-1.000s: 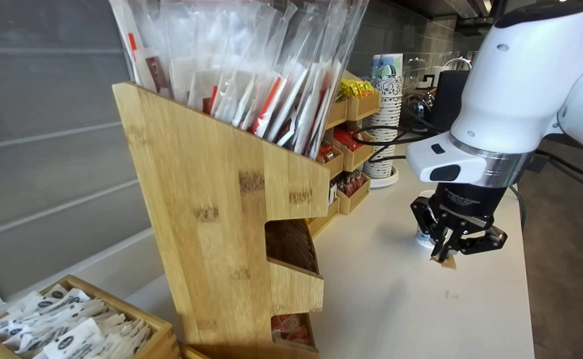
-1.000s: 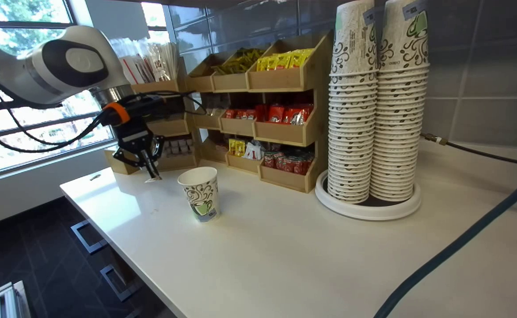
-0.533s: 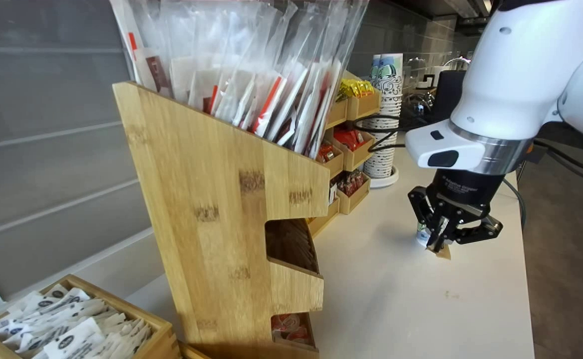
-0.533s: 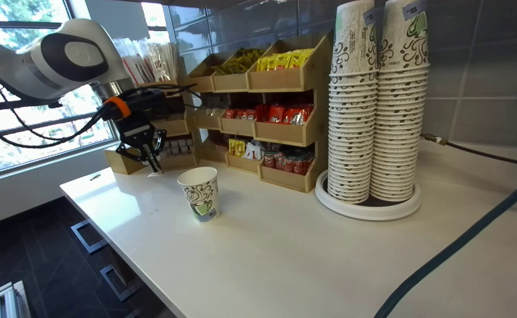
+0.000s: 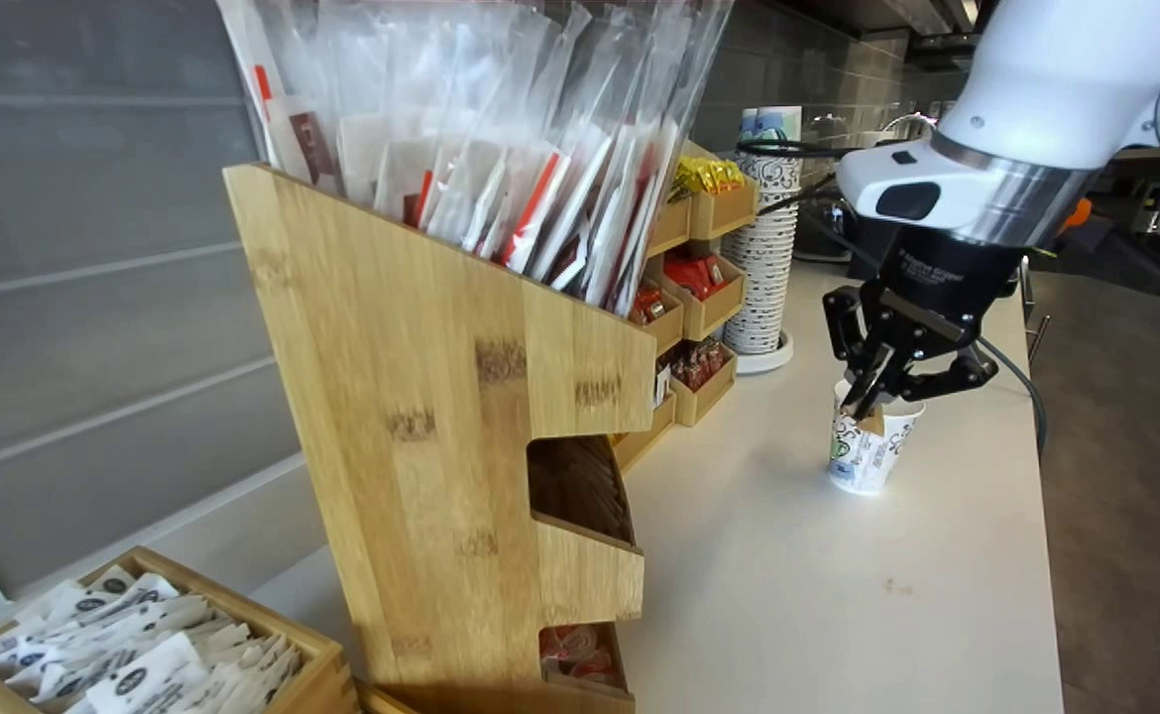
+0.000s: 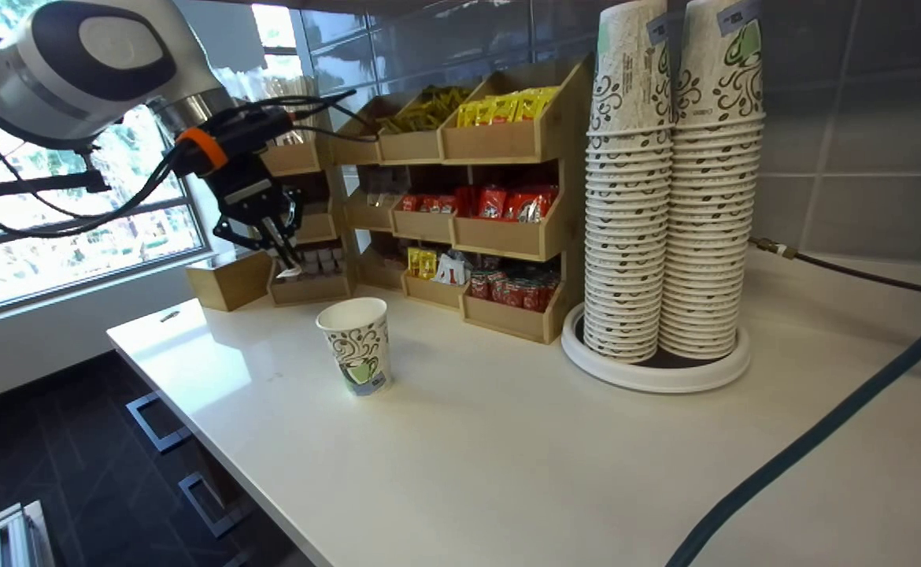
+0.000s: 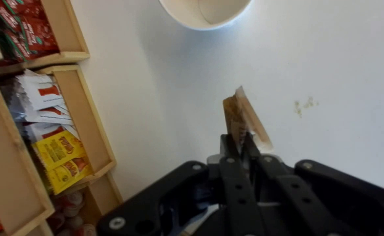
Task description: Pick up the brown pack and put it down
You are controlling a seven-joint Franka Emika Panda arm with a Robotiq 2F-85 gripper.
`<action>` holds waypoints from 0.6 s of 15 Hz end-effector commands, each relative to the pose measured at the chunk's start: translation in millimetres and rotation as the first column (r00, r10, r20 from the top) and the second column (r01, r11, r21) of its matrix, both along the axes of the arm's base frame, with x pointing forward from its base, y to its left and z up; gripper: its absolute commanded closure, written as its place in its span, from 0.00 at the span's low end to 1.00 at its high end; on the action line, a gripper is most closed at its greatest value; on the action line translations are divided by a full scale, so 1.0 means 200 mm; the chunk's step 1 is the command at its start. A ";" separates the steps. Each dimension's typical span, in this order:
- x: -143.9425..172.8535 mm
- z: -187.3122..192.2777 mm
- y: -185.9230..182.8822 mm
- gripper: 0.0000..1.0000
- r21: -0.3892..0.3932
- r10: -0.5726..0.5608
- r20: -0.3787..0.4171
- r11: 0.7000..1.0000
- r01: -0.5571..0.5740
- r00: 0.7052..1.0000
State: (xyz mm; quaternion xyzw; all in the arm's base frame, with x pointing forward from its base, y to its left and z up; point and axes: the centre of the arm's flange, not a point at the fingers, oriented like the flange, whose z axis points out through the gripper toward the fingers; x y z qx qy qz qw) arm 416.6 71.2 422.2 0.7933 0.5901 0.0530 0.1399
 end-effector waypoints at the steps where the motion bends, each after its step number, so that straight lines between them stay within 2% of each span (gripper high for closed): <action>1: -0.08 0.10 -0.16 0.98 0.061 -0.058 0.111 0.997 0.052 0.992; 5: -0.13 0.13 -0.32 0.98 0.177 -0.158 0.198 0.977 0.123 0.967; 9: -0.18 0.13 -0.45 0.98 0.292 -0.269 0.244 0.936 0.194 0.932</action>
